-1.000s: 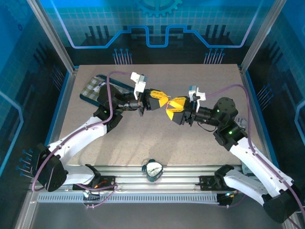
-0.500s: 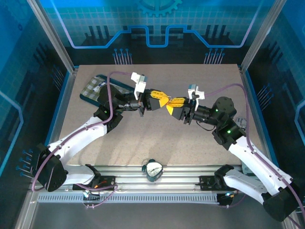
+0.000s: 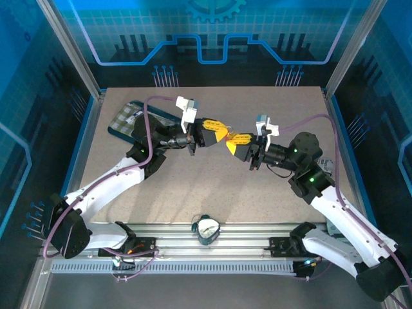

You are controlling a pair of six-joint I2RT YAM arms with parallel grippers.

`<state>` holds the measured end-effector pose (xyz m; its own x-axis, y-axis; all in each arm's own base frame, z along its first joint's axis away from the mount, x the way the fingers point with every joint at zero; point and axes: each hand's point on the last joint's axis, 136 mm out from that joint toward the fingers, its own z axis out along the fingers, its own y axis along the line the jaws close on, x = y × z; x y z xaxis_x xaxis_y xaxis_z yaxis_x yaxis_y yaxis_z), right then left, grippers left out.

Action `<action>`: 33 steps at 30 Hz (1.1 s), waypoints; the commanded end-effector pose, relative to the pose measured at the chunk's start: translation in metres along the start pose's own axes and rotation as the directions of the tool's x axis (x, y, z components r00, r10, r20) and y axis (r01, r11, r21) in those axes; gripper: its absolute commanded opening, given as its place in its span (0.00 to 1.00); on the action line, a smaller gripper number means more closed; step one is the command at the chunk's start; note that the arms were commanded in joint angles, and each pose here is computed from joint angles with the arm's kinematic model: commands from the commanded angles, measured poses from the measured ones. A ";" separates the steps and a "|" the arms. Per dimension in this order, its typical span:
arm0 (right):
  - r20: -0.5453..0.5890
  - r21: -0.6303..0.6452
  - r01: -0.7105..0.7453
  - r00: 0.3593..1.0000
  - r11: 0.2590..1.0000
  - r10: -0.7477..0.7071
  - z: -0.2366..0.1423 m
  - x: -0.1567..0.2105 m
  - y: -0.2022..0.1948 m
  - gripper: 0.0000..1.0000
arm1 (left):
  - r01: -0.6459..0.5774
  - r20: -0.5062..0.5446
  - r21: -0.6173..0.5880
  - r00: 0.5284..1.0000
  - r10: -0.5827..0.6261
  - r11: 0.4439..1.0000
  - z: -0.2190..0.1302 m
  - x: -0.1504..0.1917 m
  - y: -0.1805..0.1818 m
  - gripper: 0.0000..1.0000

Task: Remove the keys from the keyring

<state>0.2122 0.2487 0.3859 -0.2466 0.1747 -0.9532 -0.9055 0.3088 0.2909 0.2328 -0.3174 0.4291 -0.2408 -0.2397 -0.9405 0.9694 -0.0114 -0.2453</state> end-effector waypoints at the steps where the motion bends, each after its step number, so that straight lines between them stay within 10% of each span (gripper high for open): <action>1: 0.066 0.084 0.027 0.997 0.996 -0.032 -0.008 -0.022 -0.007 0.14 | -0.041 0.006 0.044 0.999 0.041 0.998 -0.002 -0.006 -0.016 0.00; 12: 0.091 0.177 0.043 0.994 0.983 -0.060 -0.015 -0.031 -0.014 0.13 | -0.032 0.009 0.060 0.999 0.031 0.998 0.000 -0.005 -0.019 0.00; 33: 0.061 -0.067 0.107 0.993 0.992 -0.103 0.005 -0.035 0.030 0.40 | -0.019 0.006 0.111 1.000 0.019 0.994 0.003 -0.007 -0.030 0.00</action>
<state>0.2156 0.2544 0.3995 -0.2159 0.1744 -0.9607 -0.9047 0.3343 0.2640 0.2186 -0.3216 0.4309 -0.2522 -0.2291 -0.9402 0.9676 -0.0713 -0.2421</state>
